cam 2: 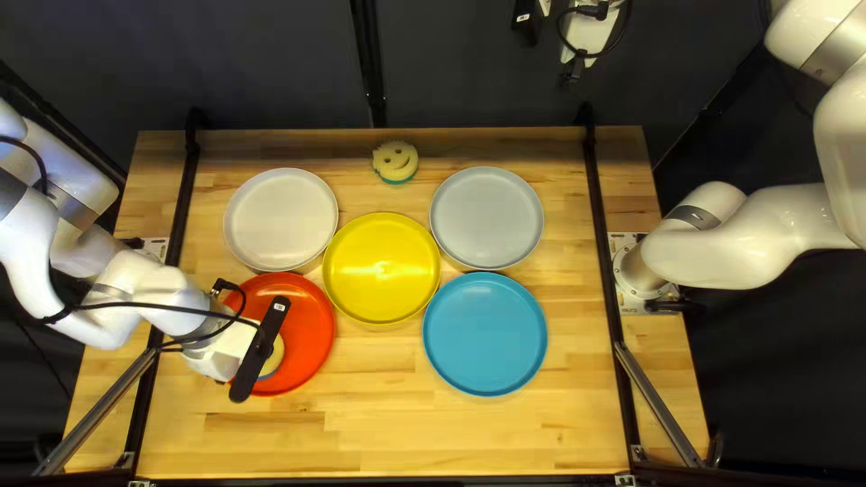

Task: Pick up sponge and scrub the plate

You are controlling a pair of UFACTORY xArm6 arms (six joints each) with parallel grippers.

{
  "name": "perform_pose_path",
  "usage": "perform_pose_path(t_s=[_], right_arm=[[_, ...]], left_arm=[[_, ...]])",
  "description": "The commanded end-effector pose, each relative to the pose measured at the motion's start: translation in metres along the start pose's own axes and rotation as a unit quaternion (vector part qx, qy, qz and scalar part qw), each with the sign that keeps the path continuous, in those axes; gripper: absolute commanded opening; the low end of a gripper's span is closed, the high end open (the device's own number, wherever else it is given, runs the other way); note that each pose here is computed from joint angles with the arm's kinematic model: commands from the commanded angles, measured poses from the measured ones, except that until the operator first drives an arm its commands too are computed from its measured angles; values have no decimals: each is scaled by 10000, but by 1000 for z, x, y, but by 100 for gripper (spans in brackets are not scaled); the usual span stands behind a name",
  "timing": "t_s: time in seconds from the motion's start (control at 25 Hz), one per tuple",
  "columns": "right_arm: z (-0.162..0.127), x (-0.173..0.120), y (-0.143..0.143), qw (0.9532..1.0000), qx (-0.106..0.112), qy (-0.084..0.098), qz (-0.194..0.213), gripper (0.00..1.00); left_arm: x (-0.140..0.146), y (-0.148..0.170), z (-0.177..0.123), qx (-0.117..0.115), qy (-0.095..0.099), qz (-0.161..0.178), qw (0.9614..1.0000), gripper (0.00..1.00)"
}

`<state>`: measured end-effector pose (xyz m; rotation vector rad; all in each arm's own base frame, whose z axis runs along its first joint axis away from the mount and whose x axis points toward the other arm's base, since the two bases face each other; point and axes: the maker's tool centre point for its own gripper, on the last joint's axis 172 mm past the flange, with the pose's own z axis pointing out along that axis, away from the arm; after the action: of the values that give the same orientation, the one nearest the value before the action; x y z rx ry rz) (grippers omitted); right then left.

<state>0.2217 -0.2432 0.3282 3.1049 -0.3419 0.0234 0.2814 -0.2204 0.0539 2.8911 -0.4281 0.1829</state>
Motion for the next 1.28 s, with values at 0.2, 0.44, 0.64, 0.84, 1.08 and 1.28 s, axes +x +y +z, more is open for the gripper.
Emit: perform_pose_path(t_s=[0.2,0.44,0.64,0.84,1.08,1.28], right_arm=[[0,0,0,10000,0,0,0,100],[0,0,0,10000,0,0,0,100],[0,0,0,10000,0,0,0,100],[0,0,0,10000,0,0,0,100],[0,0,0,10000,0,0,0,100],[0,0,0,10000,0,0,0,100]], left_arm=[[-9,-20,4,-31,38,-3,10000,0],[-14,-57,-5,34,76,-43,10000,0],[-16,-71,-19,138,126,-82,9998,0],[-16,-75,-35,317,98,-105,9994,0],[-19,-86,-56,505,46,-133,9986,0],[-31,-116,-69,619,-18,-169,9979,0]])
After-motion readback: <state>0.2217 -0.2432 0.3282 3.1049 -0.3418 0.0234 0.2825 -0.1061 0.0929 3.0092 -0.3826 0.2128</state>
